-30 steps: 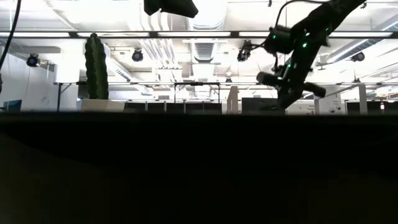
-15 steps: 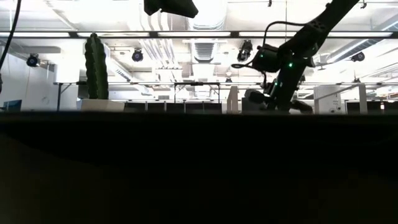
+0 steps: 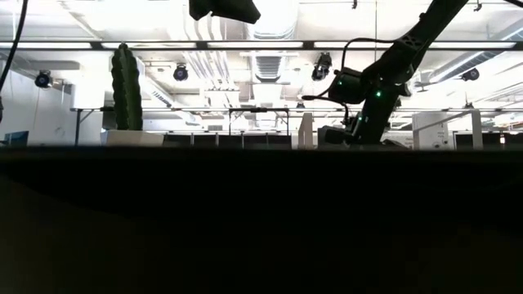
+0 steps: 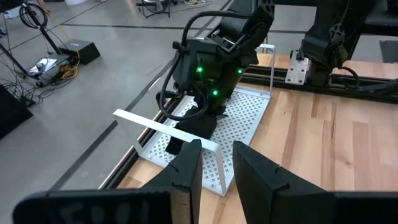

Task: Pick & Place Mini shaped plates
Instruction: Put the black distorted square plate on the shelf, then stack the black square plate on top of the other black square plate on the shelf

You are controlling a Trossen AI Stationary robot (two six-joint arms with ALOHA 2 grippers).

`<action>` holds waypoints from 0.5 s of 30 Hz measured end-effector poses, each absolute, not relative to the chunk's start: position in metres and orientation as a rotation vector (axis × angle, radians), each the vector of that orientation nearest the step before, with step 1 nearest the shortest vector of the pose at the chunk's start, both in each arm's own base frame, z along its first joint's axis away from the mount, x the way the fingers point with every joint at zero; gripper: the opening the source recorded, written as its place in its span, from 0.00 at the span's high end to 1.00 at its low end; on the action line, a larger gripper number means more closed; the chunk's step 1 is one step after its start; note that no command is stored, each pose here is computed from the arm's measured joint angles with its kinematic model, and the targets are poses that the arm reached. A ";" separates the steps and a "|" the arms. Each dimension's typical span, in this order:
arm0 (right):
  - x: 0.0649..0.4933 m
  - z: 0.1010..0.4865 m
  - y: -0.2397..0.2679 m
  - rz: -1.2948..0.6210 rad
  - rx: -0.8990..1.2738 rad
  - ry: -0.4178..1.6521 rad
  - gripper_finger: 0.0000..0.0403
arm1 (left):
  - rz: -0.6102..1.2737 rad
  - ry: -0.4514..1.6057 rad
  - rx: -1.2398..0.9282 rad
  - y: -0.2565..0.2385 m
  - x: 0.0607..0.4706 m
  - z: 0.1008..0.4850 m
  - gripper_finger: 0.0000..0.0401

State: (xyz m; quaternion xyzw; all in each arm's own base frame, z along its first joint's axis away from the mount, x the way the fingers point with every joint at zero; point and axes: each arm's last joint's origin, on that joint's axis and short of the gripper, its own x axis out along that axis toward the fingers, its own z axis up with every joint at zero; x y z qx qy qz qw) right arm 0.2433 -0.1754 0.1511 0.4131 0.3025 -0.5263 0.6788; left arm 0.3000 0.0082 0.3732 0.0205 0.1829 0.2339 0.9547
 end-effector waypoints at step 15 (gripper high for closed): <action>0.241 0.166 -0.173 -1.136 0.946 0.630 0.69 | 0.475 0.376 0.043 0.008 0.300 0.373 0.79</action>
